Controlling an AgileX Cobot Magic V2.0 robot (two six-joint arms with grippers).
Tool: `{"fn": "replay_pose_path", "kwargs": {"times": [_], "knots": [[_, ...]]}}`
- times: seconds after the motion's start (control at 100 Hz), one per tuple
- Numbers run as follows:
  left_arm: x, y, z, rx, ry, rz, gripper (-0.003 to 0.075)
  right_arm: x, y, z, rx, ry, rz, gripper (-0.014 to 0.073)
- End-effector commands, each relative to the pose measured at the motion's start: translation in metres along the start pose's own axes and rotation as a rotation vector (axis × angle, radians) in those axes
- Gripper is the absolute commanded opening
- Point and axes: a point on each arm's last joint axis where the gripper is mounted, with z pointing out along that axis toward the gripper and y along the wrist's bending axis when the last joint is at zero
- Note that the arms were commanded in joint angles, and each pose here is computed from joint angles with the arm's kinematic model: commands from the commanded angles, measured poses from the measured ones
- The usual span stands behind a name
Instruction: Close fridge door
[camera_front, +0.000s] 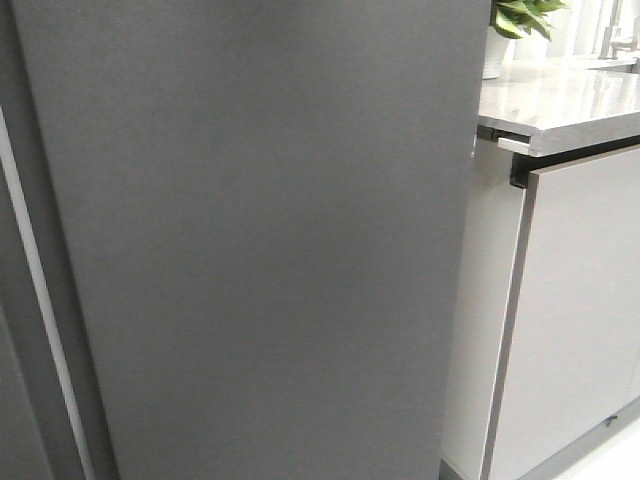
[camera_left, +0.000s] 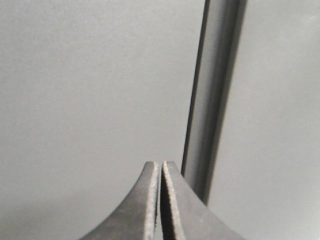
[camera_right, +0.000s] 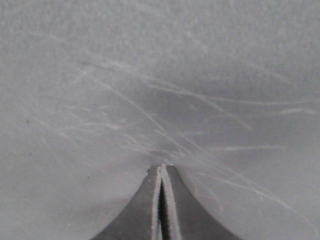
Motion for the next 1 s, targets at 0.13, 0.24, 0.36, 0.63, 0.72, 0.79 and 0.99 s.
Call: {"fn": "replay_pose_path", "kwargs": {"times": [0.13, 0.24, 0.36, 0.63, 0.72, 0.79, 0.99], "knots": [[0.005, 0.000, 0.000, 0.012, -0.064, -0.008, -0.0020, -0.042, 0.002, -0.030, 0.005, -0.165, -0.061, -0.0071], [0.005, 0.000, 0.000, 0.012, -0.064, -0.008, -0.0020, -0.049, -0.004, -0.051, 0.033, -0.190, -0.093, -0.0071], [0.005, 0.000, 0.000, 0.012, -0.064, -0.008, -0.0020, -0.052, -0.016, -0.081, 0.077, -0.227, -0.102, -0.0071], [0.005, 0.000, 0.000, 0.012, -0.064, -0.008, -0.0020, -0.050, -0.032, -0.178, 0.209, -0.255, -0.234, -0.0071], [0.005, 0.000, 0.000, 0.012, -0.064, -0.008, -0.0020, -0.044, -0.035, -0.217, 0.260, -0.271, -0.276, -0.0071], [0.005, 0.000, 0.000, 0.012, -0.064, -0.008, -0.0020, -0.034, -0.038, -0.246, 0.300, -0.288, -0.296, -0.0071], [0.005, 0.000, 0.000, 0.012, -0.064, -0.008, -0.0020, 0.016, -0.049, -0.314, 0.414, -0.325, -0.295, -0.0071]]}}
